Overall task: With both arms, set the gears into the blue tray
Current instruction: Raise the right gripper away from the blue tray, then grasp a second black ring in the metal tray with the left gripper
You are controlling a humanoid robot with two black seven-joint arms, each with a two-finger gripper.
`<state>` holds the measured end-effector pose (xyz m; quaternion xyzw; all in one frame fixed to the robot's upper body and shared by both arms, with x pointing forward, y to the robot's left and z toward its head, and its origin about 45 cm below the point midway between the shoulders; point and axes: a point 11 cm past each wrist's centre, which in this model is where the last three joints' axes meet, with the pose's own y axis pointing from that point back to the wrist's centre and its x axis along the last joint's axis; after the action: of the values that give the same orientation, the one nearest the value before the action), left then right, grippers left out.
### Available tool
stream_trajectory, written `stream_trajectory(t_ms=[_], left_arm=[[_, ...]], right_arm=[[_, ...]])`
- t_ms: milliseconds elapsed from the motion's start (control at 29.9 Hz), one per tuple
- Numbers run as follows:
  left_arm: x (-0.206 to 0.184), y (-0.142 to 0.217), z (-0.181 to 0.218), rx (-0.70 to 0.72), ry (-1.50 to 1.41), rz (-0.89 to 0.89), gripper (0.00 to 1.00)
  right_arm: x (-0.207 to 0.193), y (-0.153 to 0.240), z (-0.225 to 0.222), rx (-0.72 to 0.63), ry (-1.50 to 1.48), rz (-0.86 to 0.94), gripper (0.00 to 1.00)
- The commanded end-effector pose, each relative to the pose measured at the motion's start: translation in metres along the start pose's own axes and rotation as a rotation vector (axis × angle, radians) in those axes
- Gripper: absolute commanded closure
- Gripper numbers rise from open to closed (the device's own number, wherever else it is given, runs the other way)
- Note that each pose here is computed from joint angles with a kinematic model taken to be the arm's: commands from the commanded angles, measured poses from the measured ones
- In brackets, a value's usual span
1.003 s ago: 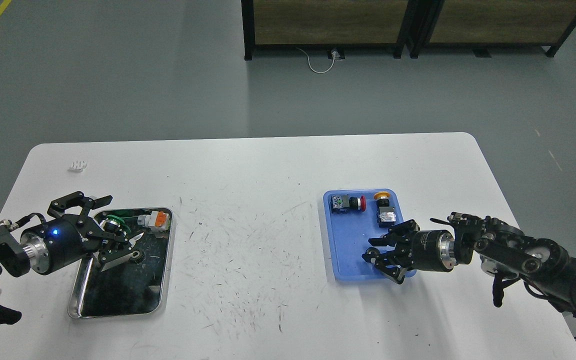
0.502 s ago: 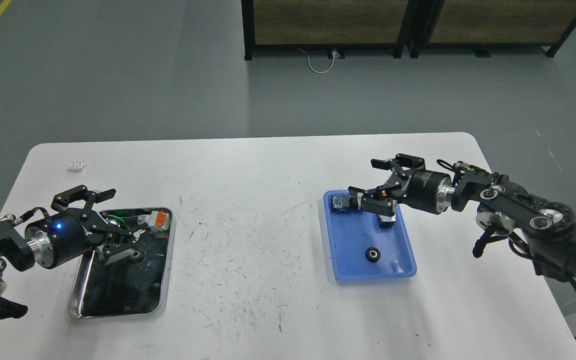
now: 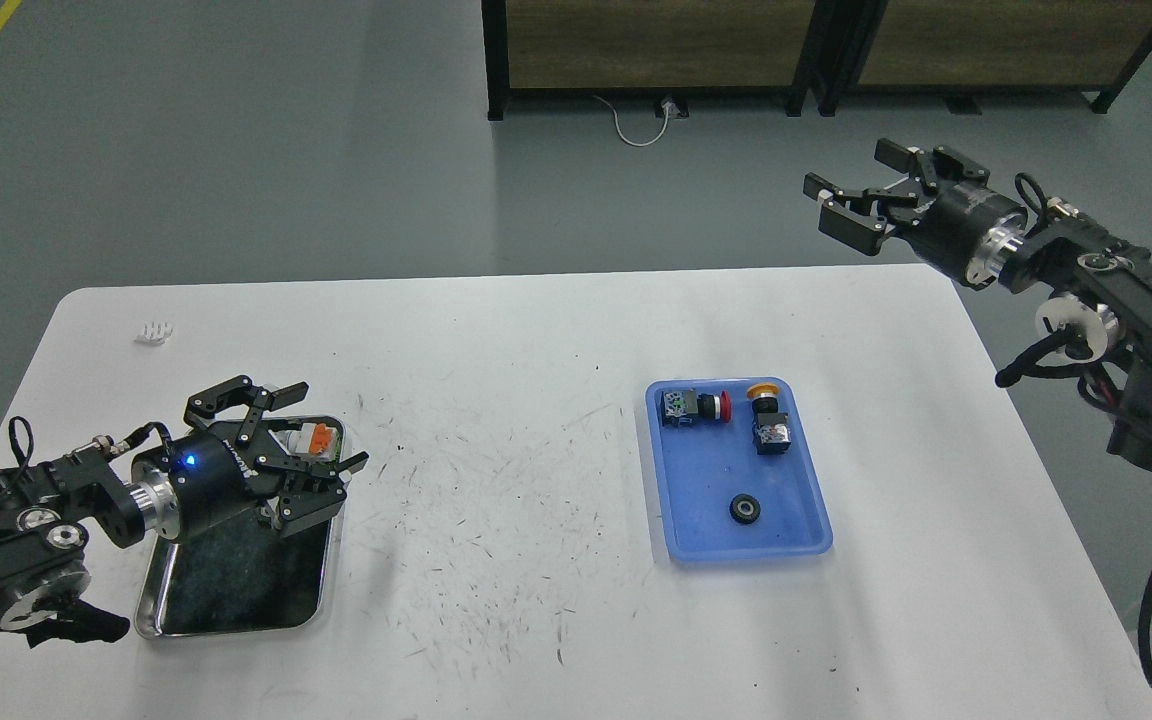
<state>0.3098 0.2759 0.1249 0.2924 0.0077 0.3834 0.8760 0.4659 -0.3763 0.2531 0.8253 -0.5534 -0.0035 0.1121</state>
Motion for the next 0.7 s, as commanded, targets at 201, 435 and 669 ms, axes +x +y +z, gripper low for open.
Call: stream_trajectory(t_ms=[201, 435, 669], left_arm=[[-0.003, 0.026, -0.047, 0.094, 0.012, 0.022, 0.02], [0.015, 0.038, -0.070, 0.088, -0.082, 0.042, 0.02], [0.015, 0.039, -0.072, 0.028, -0.071, -0.025, 0.02]], right_arm=[[0.020, 0.001, -0.015, 0.009, 0.035, 0.071, 0.00], [0.015, -0.002, -0.012, 0.006, 0.031, 0.074, 0.00], [0.015, -0.002, -0.009, -0.004, 0.036, 0.080, 0.00]])
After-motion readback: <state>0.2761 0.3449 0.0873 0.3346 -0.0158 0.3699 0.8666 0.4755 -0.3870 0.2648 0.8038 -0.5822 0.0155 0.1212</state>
